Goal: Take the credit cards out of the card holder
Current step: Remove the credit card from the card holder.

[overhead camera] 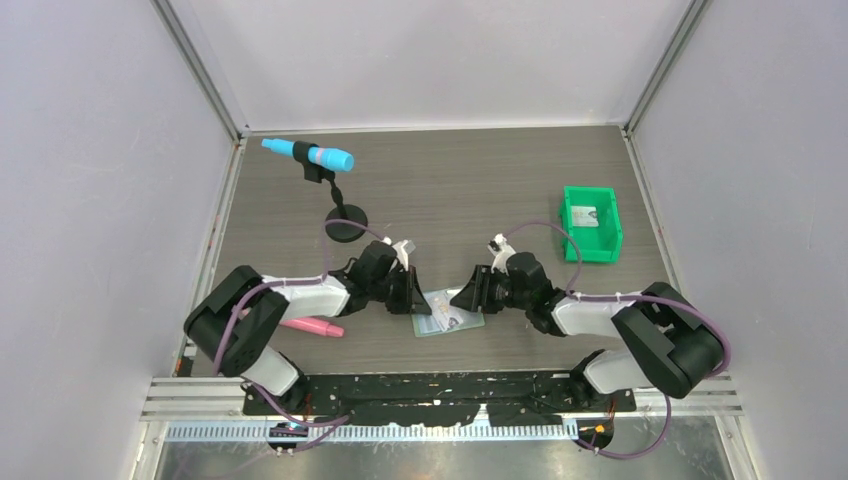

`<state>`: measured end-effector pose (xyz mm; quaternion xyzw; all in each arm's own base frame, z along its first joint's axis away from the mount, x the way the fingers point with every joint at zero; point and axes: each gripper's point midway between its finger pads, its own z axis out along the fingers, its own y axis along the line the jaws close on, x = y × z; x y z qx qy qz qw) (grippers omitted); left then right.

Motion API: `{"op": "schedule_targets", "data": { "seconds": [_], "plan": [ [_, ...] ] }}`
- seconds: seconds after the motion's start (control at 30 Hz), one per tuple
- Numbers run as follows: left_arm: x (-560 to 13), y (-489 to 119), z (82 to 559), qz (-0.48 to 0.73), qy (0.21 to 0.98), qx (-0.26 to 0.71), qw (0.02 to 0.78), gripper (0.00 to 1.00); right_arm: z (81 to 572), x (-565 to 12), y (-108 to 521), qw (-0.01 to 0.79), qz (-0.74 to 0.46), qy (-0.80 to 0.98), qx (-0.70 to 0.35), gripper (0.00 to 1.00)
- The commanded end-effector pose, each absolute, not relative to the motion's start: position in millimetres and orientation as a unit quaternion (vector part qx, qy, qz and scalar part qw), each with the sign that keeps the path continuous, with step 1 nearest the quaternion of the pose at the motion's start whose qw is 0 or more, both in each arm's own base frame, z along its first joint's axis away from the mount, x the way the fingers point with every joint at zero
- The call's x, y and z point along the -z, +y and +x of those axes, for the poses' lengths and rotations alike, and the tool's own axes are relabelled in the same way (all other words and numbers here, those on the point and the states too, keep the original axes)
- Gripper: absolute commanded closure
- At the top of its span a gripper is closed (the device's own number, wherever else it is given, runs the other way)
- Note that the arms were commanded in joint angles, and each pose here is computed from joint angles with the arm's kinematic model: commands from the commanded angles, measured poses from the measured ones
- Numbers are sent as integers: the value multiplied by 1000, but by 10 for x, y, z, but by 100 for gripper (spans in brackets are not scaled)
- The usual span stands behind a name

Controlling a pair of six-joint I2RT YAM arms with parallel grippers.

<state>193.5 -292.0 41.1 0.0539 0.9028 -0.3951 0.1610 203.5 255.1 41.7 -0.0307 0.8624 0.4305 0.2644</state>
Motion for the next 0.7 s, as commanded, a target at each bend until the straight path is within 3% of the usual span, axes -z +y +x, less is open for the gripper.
{"op": "schedule_targets", "data": {
  "seconds": [0.0, 0.37, 0.53, 0.67],
  "plan": [
    [-259, -2936, 2008, 57, 909, 382, 157, 91, 2149, -440, 2639, 281, -48, 862, -420, 54],
    [-89, -2855, 1940, 56, 918, 364, 144, 93, 2097, -402, 2677, 271, -43, 862, -426, 57],
    [-165, -2854, 1938, 58, 917, 367, 147, 93, 2112, -574, 2719, 284, -54, 848, -444, 93],
    [-341, -2842, 1935, 70, 914, 368, 156, 90, 2166, -702, 2633, 301, -66, 850, -427, 95]
  ]
}}
